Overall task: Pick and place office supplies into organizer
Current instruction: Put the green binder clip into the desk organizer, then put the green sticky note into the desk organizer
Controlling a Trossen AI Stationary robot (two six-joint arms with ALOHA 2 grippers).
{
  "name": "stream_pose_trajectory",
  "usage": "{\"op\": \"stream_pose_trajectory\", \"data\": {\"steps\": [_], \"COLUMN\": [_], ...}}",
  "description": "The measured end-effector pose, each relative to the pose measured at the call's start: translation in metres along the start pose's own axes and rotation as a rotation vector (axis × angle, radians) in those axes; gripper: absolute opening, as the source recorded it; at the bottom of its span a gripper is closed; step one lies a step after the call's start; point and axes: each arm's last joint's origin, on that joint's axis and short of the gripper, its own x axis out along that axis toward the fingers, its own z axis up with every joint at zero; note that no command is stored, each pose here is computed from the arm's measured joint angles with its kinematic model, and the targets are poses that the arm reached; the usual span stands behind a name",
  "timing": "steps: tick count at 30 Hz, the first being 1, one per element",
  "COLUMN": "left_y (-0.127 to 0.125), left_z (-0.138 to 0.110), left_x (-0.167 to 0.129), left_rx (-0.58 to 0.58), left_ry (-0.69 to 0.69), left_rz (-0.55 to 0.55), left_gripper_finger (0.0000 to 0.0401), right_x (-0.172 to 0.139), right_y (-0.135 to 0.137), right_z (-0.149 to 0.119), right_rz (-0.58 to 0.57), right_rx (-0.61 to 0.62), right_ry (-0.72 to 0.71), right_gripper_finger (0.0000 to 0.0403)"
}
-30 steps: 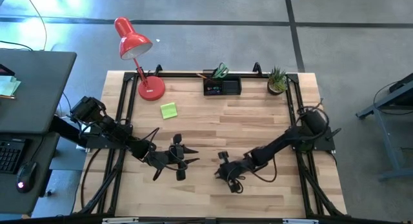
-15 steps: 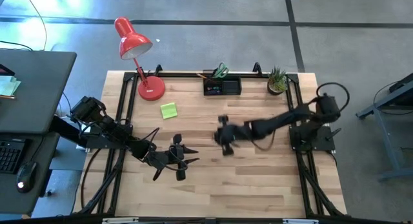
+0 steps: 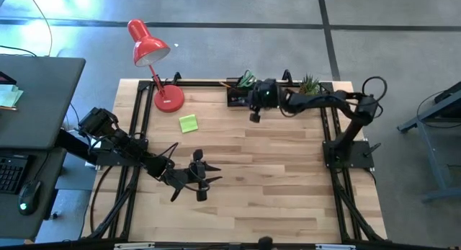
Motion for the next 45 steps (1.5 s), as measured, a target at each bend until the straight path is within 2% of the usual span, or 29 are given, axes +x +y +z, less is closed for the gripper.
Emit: {"op": "stream_pose_trajectory", "data": {"steps": [3,7,14,19,31,36,45], "left_y": [0.000,0.001,0.001,0.001,0.001,0.001,0.001], "left_z": [0.000,0.001,0.001,0.000,-0.002,-0.002,-0.001], "left_x": [0.000,0.000,0.000,0.000,0.000,0.000,0.000], "left_rx": [0.013,0.028,0.043,0.047,0.013,0.012,0.009], "left_ry": [-0.004,-0.010,-0.013,-0.007,0.012,0.012,0.007], "left_rz": [0.015,0.039,0.041,0.039,0.029,0.029,0.029], "left_gripper_finger": [0.0113,0.0113,0.0113,0.0113,0.0113,0.0113,0.0113], "right_x": [0.002,0.015,0.043,0.045,0.046,0.052,0.070], "right_y": [-0.014,-0.019,-0.028,-0.038,-0.035,-0.037,-0.036], "right_z": [-0.006,-0.009,-0.006,-0.004,-0.001,-0.001,-0.019], "right_rz": [-0.006,0.006,0.043,0.033,0.021,-0.018,-0.139], "right_rx": [0.019,0.023,0.031,0.064,0.104,0.140,0.152], "right_ry": [-0.033,-0.044,0.083,0.098,0.087,0.038,0.088], "right_gripper_finger": [0.0062,0.0067,0.0069,0.0084,0.0133,0.0134,0.0134]}}
